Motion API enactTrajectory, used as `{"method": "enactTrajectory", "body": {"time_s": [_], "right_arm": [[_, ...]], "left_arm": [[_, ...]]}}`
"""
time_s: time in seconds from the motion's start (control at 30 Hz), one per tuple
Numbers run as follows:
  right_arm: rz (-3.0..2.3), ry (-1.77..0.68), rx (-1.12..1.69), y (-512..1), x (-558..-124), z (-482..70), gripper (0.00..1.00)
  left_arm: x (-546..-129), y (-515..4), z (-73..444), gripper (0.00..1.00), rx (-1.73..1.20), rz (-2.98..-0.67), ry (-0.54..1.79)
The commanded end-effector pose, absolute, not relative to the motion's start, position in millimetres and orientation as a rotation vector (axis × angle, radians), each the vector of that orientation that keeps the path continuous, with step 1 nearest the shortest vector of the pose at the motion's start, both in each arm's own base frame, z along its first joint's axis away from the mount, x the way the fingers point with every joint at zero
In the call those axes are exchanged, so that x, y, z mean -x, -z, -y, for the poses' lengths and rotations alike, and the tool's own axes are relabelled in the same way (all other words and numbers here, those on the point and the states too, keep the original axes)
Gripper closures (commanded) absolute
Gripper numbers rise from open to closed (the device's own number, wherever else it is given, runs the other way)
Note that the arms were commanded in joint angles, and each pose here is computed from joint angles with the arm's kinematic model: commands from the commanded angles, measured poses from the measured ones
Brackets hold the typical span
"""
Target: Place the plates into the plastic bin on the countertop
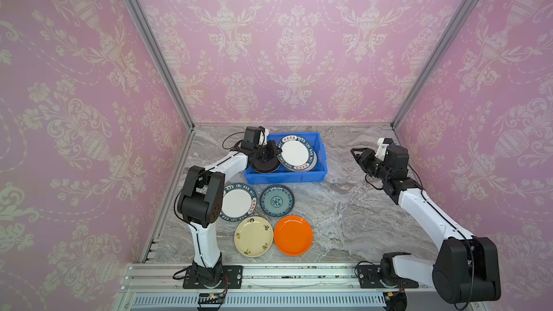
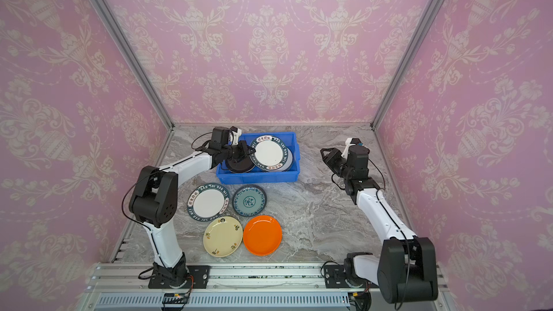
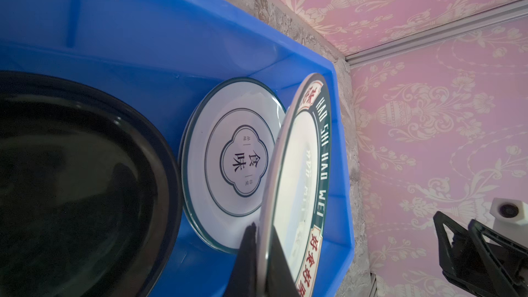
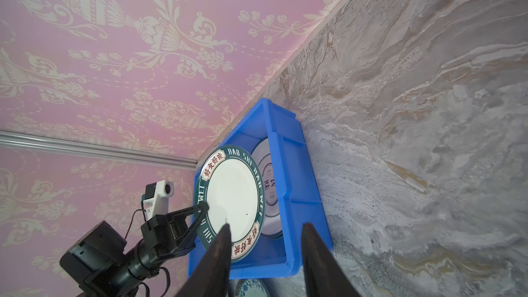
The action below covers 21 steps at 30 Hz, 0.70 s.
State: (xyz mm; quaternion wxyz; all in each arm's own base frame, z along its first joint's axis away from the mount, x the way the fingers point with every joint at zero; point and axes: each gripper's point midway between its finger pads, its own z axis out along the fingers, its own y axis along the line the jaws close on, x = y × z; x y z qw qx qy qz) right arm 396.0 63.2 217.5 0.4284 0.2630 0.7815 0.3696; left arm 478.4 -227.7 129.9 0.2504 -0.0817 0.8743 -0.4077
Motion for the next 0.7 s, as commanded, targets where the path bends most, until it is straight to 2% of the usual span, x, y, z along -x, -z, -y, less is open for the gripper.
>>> {"method": "enactTrajectory", "body": {"time_s": [0.0,0.67], "right_arm": [[-1.952,-0.956,-0.659,-214.2,-395.7,-66.0,0.59],[-1.987,-0.977,-0.68,-190.3,-392.5,-68.2,0.6]], "left_arm": [[-490.0,-123.1,233.6,1.0,0.237,-2.373,1.118],[-504.7,-83.0,259.2,1.0,0.265,-2.476,1.081]]}}
